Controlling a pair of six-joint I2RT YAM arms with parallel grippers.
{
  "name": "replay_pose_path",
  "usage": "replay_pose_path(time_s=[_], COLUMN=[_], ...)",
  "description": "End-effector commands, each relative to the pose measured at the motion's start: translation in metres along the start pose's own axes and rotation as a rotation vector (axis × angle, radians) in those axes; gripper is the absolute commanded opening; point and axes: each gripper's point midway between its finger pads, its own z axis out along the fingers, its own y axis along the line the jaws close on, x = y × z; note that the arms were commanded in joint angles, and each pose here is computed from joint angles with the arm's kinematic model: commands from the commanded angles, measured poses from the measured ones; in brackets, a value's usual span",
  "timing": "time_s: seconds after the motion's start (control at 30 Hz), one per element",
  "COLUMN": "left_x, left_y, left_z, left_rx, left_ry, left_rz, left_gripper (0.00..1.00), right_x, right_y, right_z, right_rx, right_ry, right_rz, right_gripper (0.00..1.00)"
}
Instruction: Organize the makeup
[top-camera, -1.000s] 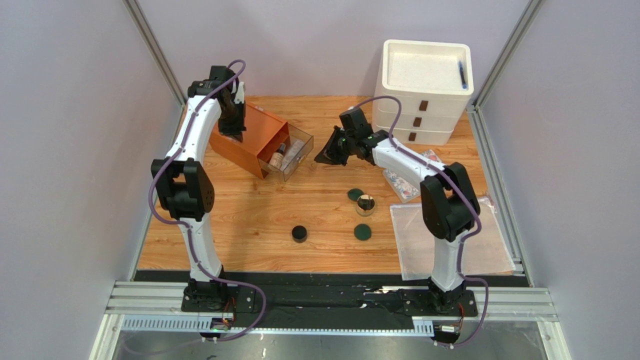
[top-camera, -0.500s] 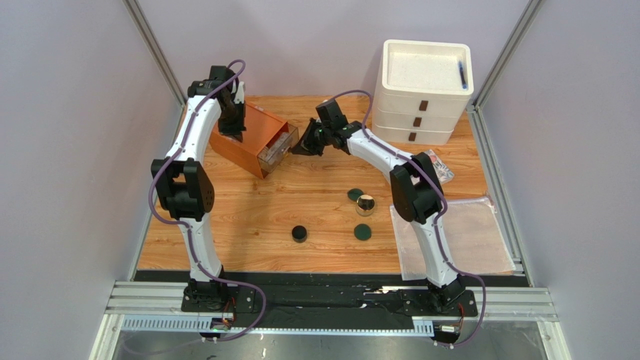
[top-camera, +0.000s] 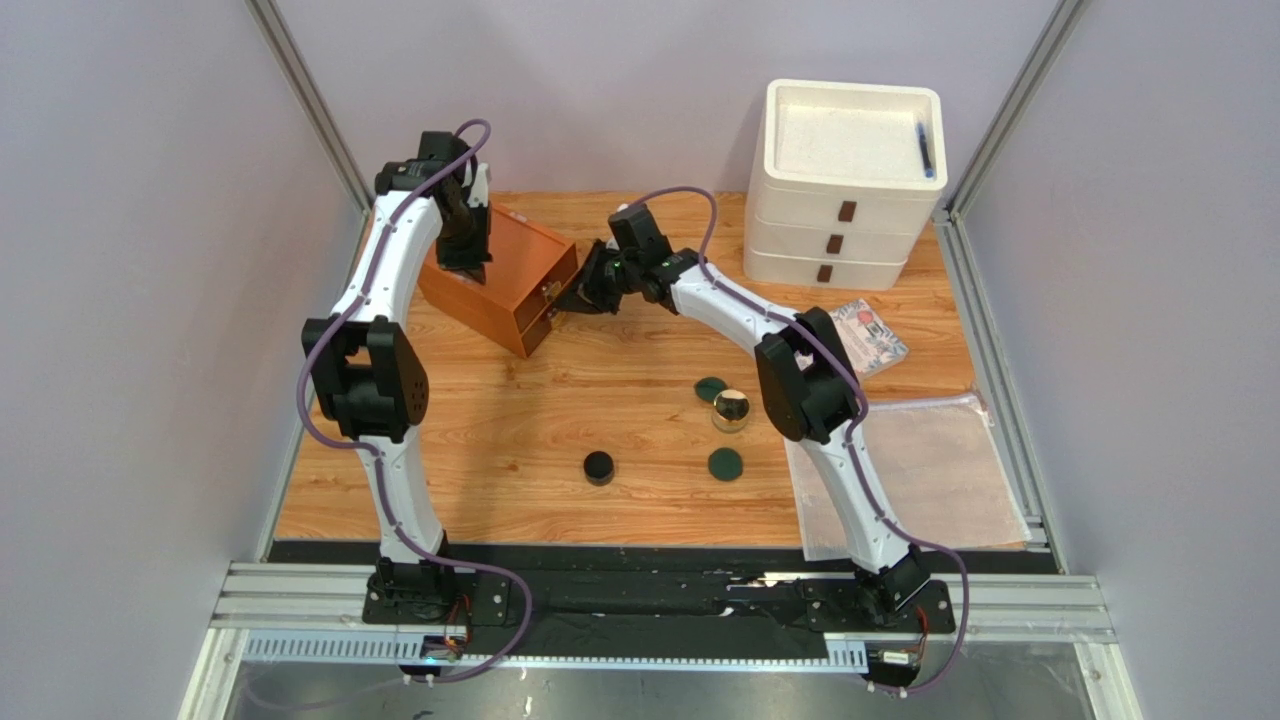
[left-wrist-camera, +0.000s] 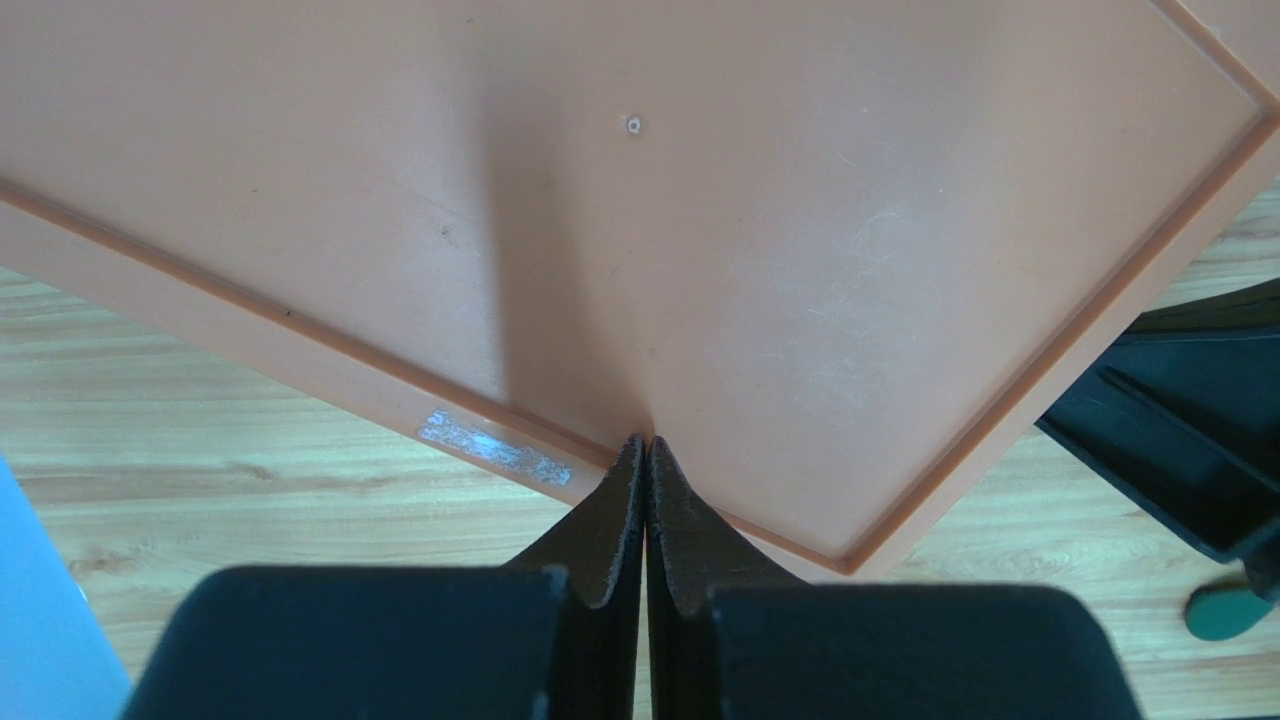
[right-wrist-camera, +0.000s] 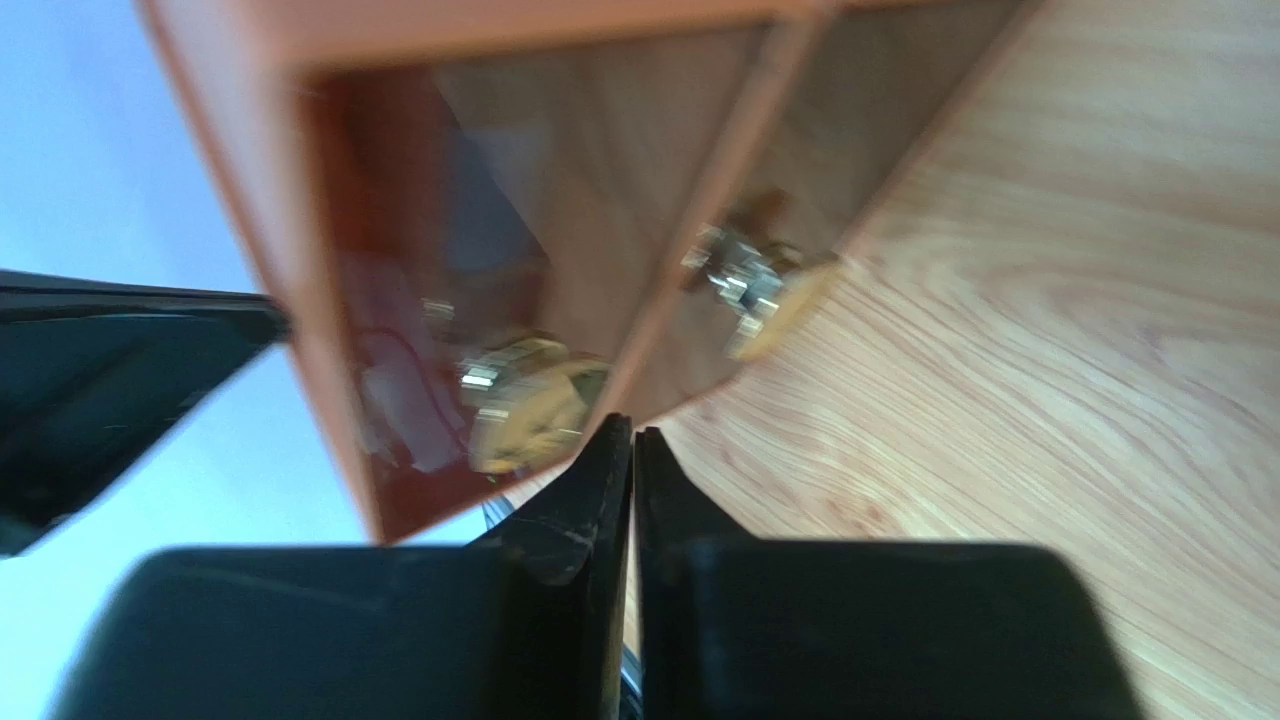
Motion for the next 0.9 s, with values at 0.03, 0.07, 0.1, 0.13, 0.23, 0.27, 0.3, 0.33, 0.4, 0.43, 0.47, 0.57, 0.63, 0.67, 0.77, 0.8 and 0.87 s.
replay_pose_path(time_s=[0.03, 0.07, 0.1, 0.13, 0.23, 0.27, 0.3, 0.33, 0.4, 0.43, 0.47, 0.57, 0.63, 0.67, 0.77, 0.8, 0.87], left_x=[0.012, 0.012, 0.012, 0.011, 0.012, 0.012, 0.012, 0.012, 0.012, 0.013, 0.013, 0.014, 0.014, 0.014, 0.014, 0.013, 0.013], left_y=[0.003, 0.003, 0.003, 0.004, 0.004, 0.004, 0.004, 0.004, 0.004, 0.004, 0.005, 0.005, 0.004, 0.004, 0.003, 0.003, 0.004], left_z=[-0.001, -0.002, -0.001, -0.002, -0.002, -0.002, -0.002, -0.002, -0.003, -0.002, -0.002, -0.001, -0.001, -0.001, -0.002, -0.003, -0.004], left_rx=[-0.003, -0.002, -0.003, -0.005, -0.005, -0.005, -0.005, -0.006, -0.006, -0.008, -0.008, -0.008, -0.007, -0.005, 0.000, -0.002, -0.006], left_ry=[0.045, 0.044, 0.045, 0.044, 0.045, 0.047, 0.045, 0.045, 0.044, 0.046, 0.048, 0.051, 0.051, 0.051, 0.050, 0.045, 0.047], left_rz=[0.006, 0.006, 0.008, 0.009, 0.011, 0.012, 0.011, 0.012, 0.014, 0.012, 0.014, 0.015, 0.015, 0.014, 0.012, 0.012, 0.015], left_gripper=[0.00, 0.00, 0.00, 0.00, 0.00, 0.00, 0.00, 0.00, 0.00, 0.00, 0.00, 0.00, 0.00, 0.00, 0.00, 0.00, 0.00], right_x=[0.005, 0.007, 0.007, 0.007, 0.004, 0.003, 0.003, 0.002, 0.002, 0.001, 0.001, 0.002, 0.003, 0.004, 0.004, 0.004, 0.002], right_y=[0.002, -0.002, -0.003, -0.004, -0.007, -0.009, -0.010, -0.012, -0.016, -0.016, -0.019, -0.027, -0.034, -0.035, -0.040, -0.042, -0.044], right_z=[-0.011, -0.010, -0.010, -0.009, -0.006, -0.002, -0.001, 0.001, 0.007, 0.008, 0.010, 0.016, 0.021, 0.023, 0.031, 0.032, 0.037], right_rx=[-0.027, -0.026, -0.025, -0.022, -0.013, -0.011, -0.012, -0.006, -0.003, -0.004, 0.003, 0.022, 0.038, 0.034, 0.039, 0.042, 0.049], right_ry=[-0.003, 0.005, 0.001, -0.002, -0.014, -0.015, -0.013, -0.017, -0.016, -0.016, -0.014, -0.009, 0.000, 0.001, 0.004, 0.004, -0.005], right_rz=[0.025, 0.034, 0.040, 0.041, 0.053, 0.057, 0.060, 0.072, 0.083, 0.085, 0.088, 0.097, 0.111, 0.113, 0.129, 0.133, 0.137], right_gripper=[0.30, 0.42, 0.53, 0.64, 0.70, 0.70, 0.68, 0.68, 0.67, 0.65, 0.65, 0.63, 0.60, 0.59, 0.58, 0.57, 0.56])
